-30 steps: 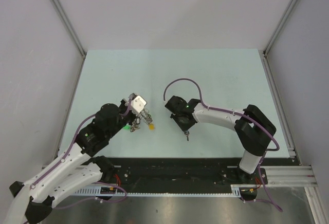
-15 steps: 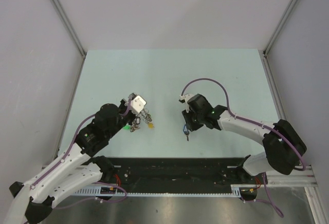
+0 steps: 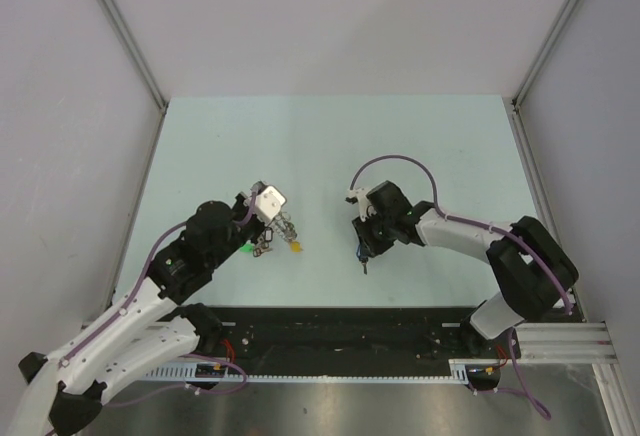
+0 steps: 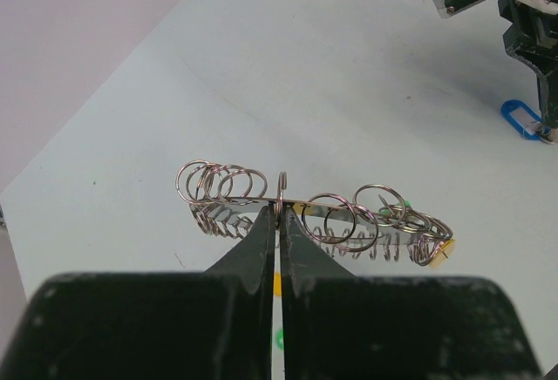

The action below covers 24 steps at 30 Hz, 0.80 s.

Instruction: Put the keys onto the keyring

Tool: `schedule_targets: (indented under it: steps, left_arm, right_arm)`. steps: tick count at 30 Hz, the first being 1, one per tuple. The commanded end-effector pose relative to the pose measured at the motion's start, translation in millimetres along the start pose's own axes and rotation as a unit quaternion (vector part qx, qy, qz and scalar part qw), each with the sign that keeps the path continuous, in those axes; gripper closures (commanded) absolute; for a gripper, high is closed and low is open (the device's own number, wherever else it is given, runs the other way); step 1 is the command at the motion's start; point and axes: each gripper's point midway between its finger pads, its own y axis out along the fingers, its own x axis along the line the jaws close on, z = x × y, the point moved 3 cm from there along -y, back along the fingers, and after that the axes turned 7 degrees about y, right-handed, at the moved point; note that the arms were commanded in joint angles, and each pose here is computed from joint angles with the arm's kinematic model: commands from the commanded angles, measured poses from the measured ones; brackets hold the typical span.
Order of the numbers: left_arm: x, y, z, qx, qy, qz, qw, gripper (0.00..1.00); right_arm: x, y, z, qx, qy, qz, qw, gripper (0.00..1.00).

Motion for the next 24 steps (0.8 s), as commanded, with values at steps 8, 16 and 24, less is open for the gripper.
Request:
schedule_targets:
  steps: [8,16,24]
  left_arm:
    - [5.5,2.9,-15.2,-0.034,-0.009,-0.008,0.999,1.00]
    - [4.9,3.2,-14.8,-0.033,-0.010,-0.006,0.999,1.00]
    - [4.4,4.1,-14.5,-0.032,-0.009,-0.004,0.999,1.00]
  right_arm:
    - [5.0,10.0,-16.9,0.000,-0.017,-0.029,0.999,0.75]
    - [6.2,14.3,-16.6,0.007,-0.020,-0.036,0.999,0.78]
    - [5.8,15.7,-17.4,0.009,-0.022,-0.036,0.999,0.81]
